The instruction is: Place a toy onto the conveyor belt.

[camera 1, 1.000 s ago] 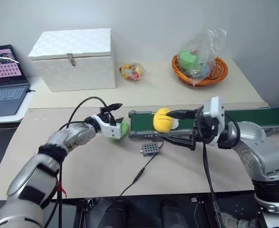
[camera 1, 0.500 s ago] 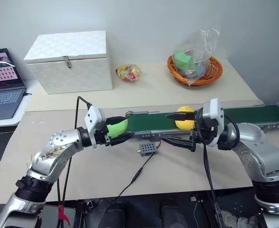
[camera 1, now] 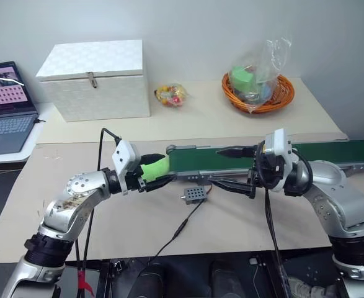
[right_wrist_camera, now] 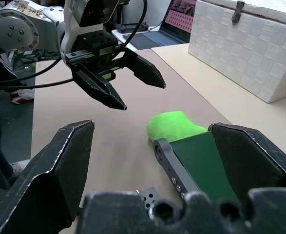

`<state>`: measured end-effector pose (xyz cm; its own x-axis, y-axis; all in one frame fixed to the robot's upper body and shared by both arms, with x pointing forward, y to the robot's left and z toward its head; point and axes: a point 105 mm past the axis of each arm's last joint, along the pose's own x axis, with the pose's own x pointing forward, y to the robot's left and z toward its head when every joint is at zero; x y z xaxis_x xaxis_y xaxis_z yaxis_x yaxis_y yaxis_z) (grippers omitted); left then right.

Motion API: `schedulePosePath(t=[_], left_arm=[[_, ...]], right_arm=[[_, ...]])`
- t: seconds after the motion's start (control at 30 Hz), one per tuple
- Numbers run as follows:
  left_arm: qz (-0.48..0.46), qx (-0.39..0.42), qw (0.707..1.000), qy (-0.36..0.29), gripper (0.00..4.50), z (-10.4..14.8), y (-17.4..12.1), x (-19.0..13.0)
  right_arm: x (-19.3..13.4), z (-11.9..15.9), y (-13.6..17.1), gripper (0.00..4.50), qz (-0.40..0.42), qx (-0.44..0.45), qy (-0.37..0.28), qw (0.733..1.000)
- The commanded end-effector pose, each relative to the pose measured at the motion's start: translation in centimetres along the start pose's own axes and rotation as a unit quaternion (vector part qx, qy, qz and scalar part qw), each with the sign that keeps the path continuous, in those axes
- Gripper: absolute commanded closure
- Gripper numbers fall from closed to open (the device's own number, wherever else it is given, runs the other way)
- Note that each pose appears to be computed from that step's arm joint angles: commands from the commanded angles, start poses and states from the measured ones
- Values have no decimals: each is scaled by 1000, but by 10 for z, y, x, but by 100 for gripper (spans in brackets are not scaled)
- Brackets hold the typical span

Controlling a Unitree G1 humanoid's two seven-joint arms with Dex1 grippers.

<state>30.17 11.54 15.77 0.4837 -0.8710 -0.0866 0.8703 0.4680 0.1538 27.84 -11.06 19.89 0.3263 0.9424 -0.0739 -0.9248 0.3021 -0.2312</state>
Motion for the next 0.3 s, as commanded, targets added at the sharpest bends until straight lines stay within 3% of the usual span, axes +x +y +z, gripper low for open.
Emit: schedulePosePath(t=[0.03,0.3], left_arm=[[-4,27,999,-22,82,18,0,1],[5,24,999,-28,82,20,3,1]], right_arm=[[-3,10,0,0,-1,-20,-7,1000],[-2,10,1,0,-2,-18,-9,1000]])
